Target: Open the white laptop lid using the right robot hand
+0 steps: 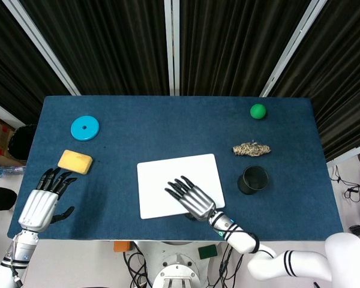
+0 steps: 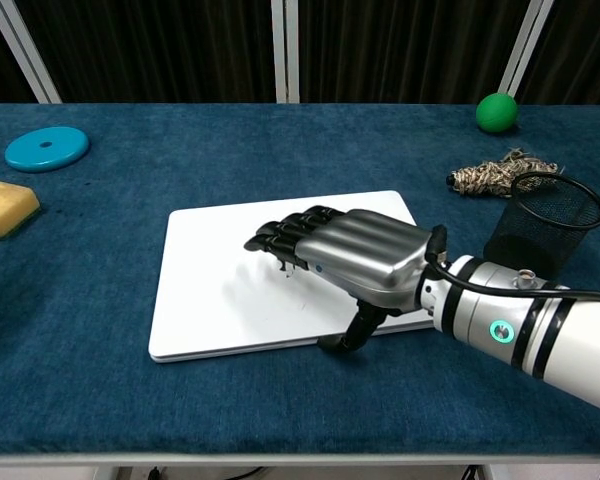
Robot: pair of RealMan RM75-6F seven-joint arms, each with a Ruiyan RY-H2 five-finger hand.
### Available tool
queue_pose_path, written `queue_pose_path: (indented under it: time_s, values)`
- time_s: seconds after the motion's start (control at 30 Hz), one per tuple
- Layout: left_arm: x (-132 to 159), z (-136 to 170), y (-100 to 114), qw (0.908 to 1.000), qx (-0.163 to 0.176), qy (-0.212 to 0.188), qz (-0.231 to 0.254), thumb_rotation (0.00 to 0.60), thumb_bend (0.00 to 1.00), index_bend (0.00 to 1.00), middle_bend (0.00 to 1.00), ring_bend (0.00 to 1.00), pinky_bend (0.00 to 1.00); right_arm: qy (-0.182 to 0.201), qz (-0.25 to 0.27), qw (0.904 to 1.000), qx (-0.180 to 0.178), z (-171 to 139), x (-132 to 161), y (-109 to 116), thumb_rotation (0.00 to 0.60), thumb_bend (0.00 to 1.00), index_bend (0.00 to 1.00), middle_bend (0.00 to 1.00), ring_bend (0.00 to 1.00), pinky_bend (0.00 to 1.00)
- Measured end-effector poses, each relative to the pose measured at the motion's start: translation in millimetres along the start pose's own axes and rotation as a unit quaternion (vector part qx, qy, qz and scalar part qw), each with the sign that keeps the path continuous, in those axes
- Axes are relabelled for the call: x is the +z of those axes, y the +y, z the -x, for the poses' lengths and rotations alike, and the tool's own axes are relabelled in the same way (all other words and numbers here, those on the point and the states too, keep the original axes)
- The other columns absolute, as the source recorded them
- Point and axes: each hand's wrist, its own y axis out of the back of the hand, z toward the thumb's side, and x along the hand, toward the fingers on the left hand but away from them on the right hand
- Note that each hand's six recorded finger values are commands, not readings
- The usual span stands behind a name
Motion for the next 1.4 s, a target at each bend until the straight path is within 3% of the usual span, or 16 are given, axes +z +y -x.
queue_pose_path:
  time_s: [0.13,0.3,0.4,0.67,0.97,1.4]
  values:
    - [-1,0,-1,1.0000,-0.001,0.001,0.001,0.600,0.17,0.22,0.14,0.00,0.02,-0.004,-0.005,1.0000,0.002,5,-2,2,0.600,0.25,0.00,0.00,0.00,0.00]
    - [-3,-1,-4,0.9999,-0.004,0.004,0.008,0.600,0.17,0.22,0.14,0.00,0.02,-0.009,-0.020,0.9997,-0.008,11,-4,6,0.600,0.38,0.00,0.00,0.00,0.00]
    - [-8,-2,-11,0.9996,-0.013,0.010,0.025,0.600,0.17,0.21,0.13,0.00,0.02,-0.014,-0.039,0.9989,-0.022,15,-7,10,0.600,0.39,0.00,0.00,0.00,0.00]
    - [-18,-2,-51,0.9944,-0.073,0.024,0.073,0.600,0.17,0.21,0.12,0.00,0.02,-0.031,-0.089,0.9927,-0.075,28,-7,39,0.600,0.39,0.00,0.00,0.00,0.00]
    - [13,-2,-87,0.9880,-0.115,-0.031,0.099,0.600,0.17,0.21,0.12,0.00,0.02,-0.045,-0.123,0.9844,-0.118,46,0,69,0.600,0.39,0.00,0.00,0.00,0.00]
    - [58,-28,-99,0.9844,-0.100,-0.106,0.098,0.600,0.17,0.20,0.10,0.00,0.02,-0.060,-0.141,0.9804,-0.124,57,2,72,0.600,0.39,0.00,0.00,0.00,0.00]
